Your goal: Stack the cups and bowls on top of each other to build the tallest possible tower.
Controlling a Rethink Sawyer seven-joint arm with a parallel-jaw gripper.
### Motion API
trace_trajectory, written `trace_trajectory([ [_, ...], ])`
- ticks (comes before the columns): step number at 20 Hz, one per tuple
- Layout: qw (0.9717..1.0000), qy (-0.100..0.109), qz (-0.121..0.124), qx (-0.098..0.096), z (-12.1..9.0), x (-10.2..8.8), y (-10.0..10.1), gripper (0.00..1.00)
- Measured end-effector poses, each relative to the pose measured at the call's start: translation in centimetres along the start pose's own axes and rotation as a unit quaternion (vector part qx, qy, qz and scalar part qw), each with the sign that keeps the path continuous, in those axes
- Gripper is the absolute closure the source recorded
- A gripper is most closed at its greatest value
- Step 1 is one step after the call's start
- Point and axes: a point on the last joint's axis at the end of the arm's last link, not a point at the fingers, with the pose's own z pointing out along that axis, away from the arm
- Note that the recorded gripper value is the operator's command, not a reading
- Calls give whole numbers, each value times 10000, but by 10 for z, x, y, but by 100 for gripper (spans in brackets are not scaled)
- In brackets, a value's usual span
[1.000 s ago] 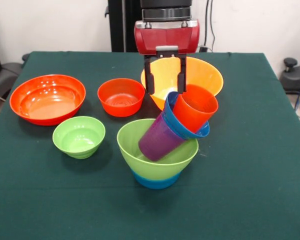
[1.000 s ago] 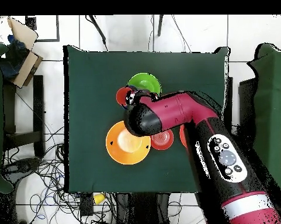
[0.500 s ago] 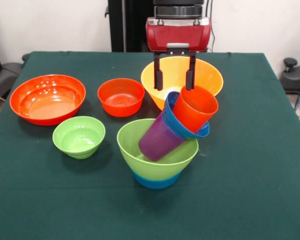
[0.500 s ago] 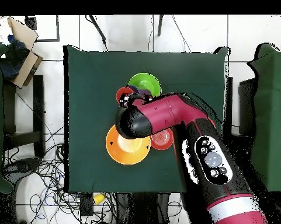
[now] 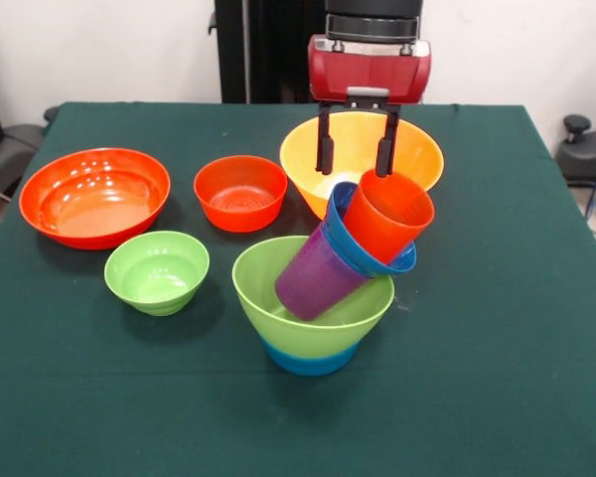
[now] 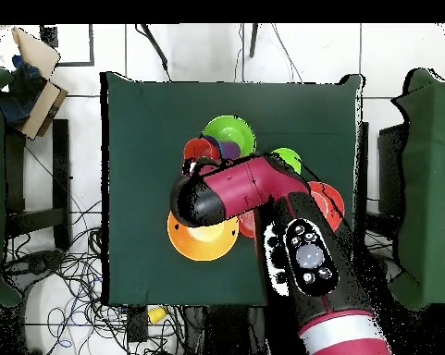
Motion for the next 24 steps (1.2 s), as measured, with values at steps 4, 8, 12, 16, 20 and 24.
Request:
trace_trajectory([
  [4,9998,65,-102,183,3,13,3,0],
  [8,9993,13,-176,327,8,21,2,0],
  [12,9988,-125,-206,437,15,27,2,0],
  [16,9982,-259,-179,519,21,30,0,0],
  [20,9977,-343,-15,584,27,30,-4,0],
  [24,9968,-390,132,683,31,26,-13,0],
])
